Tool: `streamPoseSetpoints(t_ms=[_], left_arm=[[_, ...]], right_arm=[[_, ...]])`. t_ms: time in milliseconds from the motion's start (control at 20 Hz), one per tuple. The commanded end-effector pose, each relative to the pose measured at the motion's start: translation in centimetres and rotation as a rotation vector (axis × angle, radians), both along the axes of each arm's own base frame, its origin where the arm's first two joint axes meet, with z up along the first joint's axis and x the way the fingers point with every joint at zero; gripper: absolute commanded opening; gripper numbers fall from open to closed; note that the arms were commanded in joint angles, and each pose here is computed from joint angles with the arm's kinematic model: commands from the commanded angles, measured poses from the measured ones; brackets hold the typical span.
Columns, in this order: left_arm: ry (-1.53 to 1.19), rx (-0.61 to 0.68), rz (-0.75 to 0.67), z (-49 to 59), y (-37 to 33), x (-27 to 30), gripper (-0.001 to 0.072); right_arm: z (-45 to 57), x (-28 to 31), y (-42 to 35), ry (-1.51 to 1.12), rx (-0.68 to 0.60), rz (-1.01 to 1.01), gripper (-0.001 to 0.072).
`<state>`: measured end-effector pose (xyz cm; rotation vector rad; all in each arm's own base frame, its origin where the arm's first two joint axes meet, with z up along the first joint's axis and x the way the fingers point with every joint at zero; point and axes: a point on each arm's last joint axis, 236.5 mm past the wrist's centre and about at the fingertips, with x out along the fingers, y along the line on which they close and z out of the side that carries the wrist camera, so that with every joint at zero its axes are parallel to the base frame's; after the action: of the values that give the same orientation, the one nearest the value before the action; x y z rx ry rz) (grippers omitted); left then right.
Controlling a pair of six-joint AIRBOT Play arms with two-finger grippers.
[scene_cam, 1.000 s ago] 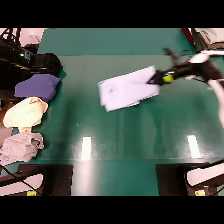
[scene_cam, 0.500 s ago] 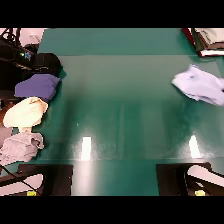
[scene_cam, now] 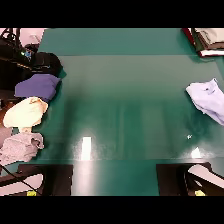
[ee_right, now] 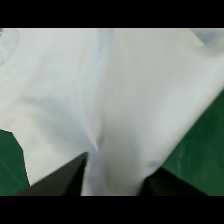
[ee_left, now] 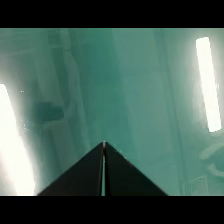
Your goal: Fold the shirts.
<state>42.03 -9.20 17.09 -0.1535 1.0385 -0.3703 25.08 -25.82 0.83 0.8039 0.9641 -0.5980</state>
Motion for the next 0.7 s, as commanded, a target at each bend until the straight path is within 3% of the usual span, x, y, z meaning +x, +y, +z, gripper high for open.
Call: streamPoseSetpoints(t_ms=[0, 150, 300, 500, 650], left_arm=[[-0.001, 0.002, -0.007, 0.0, 0.0, 0.0, 0.0022], [-0.007, 0.007, -0.016, 0.0, 0.0, 0.0, 0.0022], [-0.021, 0.006, -0.018, 0.2, -0.1, 0.2, 0.0022], [-0.044, 0.003, -0.009, 0.5, 0.0, 0.7, 0.0022], [-0.044, 0.003, -0.009, 0.5, -0.1, 0.7, 0.0022]], right_arm=[[-0.2, -6.1, -1.6, 0.260, -0.112, 0.041, 0.0484], [2.4, -9.0, -3.2, 0.361, -0.193, -0.007, 0.0482], [6.0, -2.8, -0.5, 0.125, -0.172, 0.027, 0.0481], [9.6, 6.7, 13.3, -0.135, -0.020, 0.375, 0.0480], [11.1, 9.6, 23.5, -0.203, -0.013, 0.662, 0.0480]])
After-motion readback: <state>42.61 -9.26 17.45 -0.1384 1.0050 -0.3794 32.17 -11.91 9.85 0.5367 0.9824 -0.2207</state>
